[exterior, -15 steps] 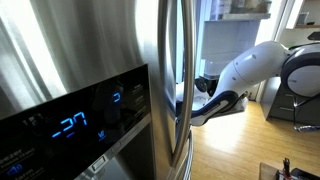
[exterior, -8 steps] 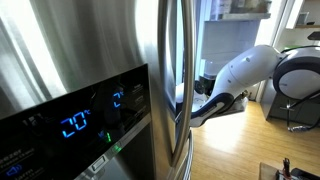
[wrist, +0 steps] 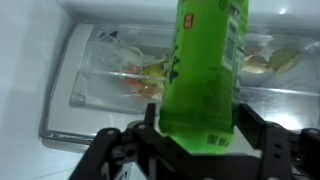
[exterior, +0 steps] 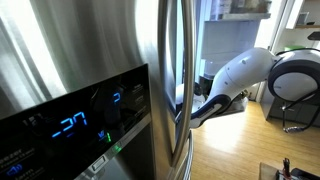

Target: Remove the green bottle from the fridge

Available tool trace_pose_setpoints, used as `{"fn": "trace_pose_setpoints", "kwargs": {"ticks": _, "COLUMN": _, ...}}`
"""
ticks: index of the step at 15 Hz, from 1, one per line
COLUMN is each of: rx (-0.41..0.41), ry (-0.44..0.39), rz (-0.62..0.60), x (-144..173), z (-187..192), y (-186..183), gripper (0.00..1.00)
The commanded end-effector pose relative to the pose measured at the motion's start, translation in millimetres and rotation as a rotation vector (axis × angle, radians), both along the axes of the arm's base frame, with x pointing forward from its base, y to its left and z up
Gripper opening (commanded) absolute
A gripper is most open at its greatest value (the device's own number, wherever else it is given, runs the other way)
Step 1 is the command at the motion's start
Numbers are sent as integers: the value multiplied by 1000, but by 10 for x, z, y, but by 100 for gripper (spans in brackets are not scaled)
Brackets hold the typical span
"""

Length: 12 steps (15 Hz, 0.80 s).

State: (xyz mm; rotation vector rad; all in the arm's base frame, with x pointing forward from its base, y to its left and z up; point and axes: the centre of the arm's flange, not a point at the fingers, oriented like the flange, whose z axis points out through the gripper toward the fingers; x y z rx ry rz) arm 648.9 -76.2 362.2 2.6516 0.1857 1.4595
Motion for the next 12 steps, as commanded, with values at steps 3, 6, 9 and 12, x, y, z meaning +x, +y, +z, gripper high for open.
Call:
{"fn": "trace_pose_setpoints", "kwargs": {"ticks": 3, "rx": 3, "ry": -20, "rz": 8, "x": -4, "z": 50, "y": 2, "gripper": 100}}
{"fn": "trace_pose_setpoints", "kwargs": {"ticks": 6, "rx": -2, "ry": -17, "rz": 3, "x": -28, "z": 114, "y": 22, "gripper": 100}}
{"fn": "trace_pose_setpoints", "kwargs": {"ticks": 9, "rx": -17, "ry": -1, "rz": -13, "x": -71, "z": 242, "y": 43, "gripper": 100}}
{"fn": "trace_pose_setpoints", "kwargs": {"ticks": 12, "rx": -18, "ry": 4, "rz": -20, "x": -125, "z": 435, "y": 76, "gripper": 100}}
